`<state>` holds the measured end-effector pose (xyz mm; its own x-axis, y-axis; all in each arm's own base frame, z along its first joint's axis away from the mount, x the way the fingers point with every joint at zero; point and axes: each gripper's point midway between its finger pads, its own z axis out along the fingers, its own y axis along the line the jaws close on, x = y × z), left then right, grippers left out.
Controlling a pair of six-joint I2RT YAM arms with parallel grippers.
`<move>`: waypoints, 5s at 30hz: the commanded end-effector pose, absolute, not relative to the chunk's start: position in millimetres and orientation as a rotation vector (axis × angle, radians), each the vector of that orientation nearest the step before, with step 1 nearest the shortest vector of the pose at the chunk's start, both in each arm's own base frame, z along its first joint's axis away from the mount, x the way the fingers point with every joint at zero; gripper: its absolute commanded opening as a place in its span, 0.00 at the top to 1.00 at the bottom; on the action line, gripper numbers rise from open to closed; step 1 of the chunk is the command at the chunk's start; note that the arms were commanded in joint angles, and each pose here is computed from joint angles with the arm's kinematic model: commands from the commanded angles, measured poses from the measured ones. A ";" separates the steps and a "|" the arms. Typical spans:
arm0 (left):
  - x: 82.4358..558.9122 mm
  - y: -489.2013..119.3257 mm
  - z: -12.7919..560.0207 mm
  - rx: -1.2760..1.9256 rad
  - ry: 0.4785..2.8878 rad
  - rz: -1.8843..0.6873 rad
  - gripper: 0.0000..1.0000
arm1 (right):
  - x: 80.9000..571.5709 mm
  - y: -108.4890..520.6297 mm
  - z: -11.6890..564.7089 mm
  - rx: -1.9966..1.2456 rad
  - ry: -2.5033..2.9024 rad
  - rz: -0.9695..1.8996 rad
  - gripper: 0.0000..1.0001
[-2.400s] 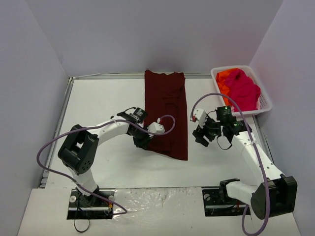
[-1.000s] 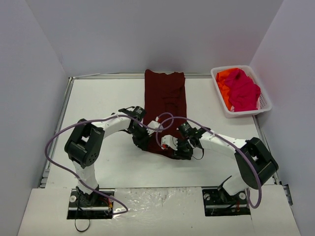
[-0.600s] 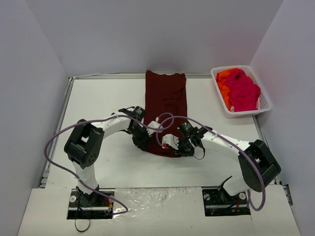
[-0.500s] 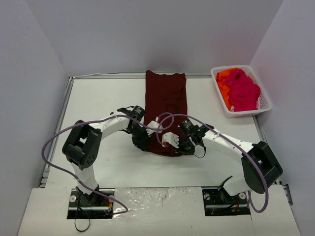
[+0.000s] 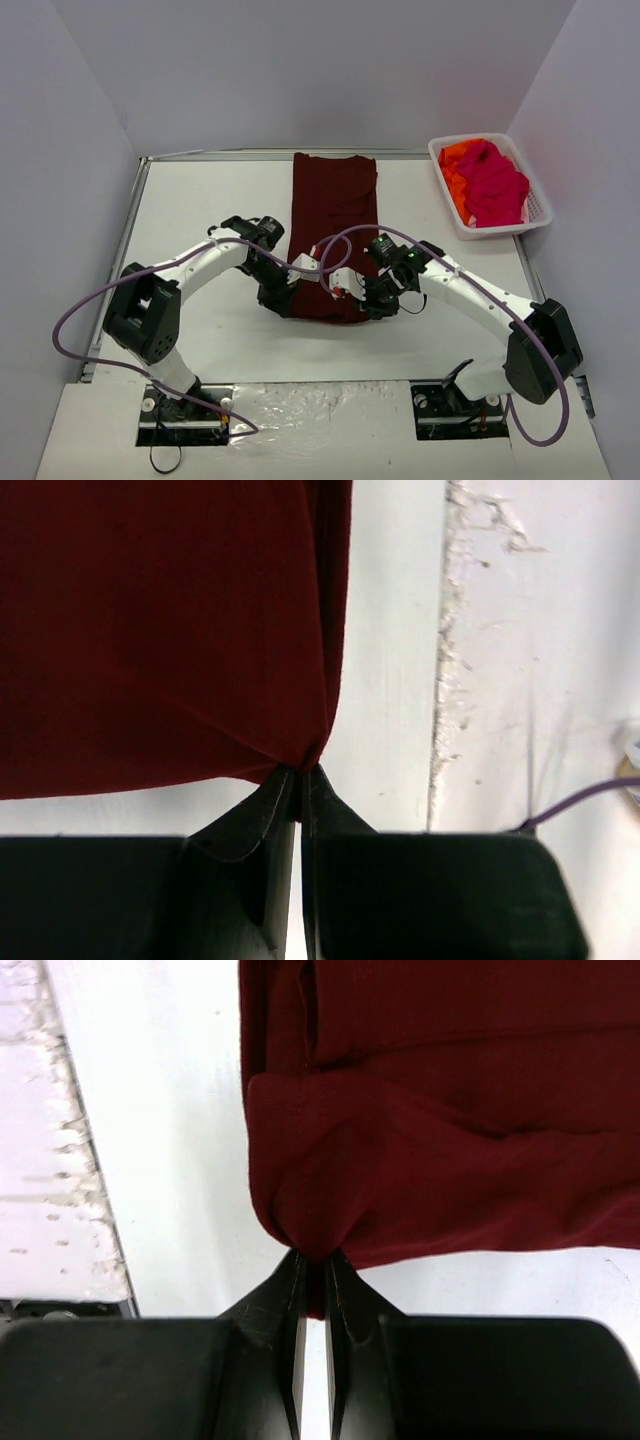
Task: Fold and stack the t-shirts
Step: Grab the bottom of the folded rectangular tshirt with both arms, then fold the folded rectangular tshirt in 1/3 of the way
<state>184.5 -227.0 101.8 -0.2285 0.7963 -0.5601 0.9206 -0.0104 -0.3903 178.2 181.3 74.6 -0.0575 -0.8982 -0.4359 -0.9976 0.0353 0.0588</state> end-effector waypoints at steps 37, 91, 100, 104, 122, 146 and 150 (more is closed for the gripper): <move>225.7 -226.8 160.3 1.880 1.943 -0.925 0.98 | 248.0 176.8 146.1 -1.919 1.961 0.564 1.00; 425.4 -233.9 147.0 1.685 1.963 -0.408 0.98 | 411.6 158.7 98.8 -1.718 2.080 0.452 1.00; 447.7 -228.5 131.2 1.626 2.004 -0.302 0.97 | 434.2 162.0 73.1 -1.659 2.109 0.481 1.00; 467.0 -230.3 122.8 1.567 2.006 -0.250 0.86 | 449.3 164.0 60.6 -1.630 2.128 0.468 0.91; 499.6 -199.2 194.4 1.258 1.935 0.060 0.66 | 525.0 156.3 160.5 -1.192 2.045 0.124 0.47; 302.0 -191.0 137.6 1.280 1.853 -0.251 0.67 | 276.3 143.3 150.3 -1.298 1.941 0.489 0.20; 305.9 -203.8 120.6 1.326 1.867 -0.207 0.69 | 295.0 149.0 139.3 -1.309 1.983 0.523 0.50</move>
<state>287.5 -192.8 108.4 -0.1590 0.7274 -0.6676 0.8740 0.4182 0.2475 279.8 141.1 138.2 -0.2567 -0.6429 -0.7217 -0.9006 0.4300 -0.0627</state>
